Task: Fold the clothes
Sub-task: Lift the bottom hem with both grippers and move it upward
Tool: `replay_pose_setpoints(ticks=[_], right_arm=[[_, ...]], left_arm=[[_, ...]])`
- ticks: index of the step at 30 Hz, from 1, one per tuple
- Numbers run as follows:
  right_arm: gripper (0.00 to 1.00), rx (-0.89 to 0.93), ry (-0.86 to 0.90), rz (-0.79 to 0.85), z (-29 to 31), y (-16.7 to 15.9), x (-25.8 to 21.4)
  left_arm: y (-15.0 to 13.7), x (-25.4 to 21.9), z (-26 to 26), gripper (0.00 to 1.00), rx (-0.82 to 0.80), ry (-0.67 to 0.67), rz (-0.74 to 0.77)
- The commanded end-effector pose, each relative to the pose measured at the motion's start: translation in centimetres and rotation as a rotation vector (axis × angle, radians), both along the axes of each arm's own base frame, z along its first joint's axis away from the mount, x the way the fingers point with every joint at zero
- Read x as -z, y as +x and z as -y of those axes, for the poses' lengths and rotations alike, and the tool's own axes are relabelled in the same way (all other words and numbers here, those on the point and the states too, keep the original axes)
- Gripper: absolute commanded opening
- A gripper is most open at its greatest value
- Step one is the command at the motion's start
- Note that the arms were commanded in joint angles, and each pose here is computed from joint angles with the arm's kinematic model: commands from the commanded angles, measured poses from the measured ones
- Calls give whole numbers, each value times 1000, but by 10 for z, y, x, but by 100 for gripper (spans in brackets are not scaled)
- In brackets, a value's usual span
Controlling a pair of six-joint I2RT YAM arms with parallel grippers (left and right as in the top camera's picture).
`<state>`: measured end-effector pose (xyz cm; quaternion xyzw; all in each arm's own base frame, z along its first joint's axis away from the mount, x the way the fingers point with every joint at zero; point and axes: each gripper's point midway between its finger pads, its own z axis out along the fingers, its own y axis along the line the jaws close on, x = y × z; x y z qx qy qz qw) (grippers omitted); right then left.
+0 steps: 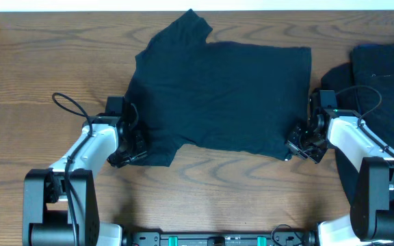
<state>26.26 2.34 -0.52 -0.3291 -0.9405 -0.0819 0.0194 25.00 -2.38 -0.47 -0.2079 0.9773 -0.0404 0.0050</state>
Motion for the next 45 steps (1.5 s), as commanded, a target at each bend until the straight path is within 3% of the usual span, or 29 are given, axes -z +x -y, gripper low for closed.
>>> replay_pose_setpoints(ticks=[1,4,7,8,16,27,38,45], right_arm=[[1,8,-2,-9,2,-2,5],[1,7,-2,-10,2,-2,5],[1,7,-2,-11,2,-2,5],[1,7,-2,-12,2,-2,5],[1,-44,-2,-14,2,-5,4],[1,-57,17,-36,-2,-18,-12],[1,-66,13,38,-2,-33,-55],[1,-71,17,124,-3,-22,-75]], left_arm=[[-9,8,-2,45,-3,13,-33],[-10,8,-2,37,-2,14,-36],[-11,8,-2,7,-2,13,-37],[-11,8,-2,6,-2,13,-39],[-27,-2,-3,6,1,16,-82],[-44,-48,-7,6,-71,29,-10],[-93,-77,-9,6,-149,34,-80],[-85,-92,-5,6,-148,5,-22]])
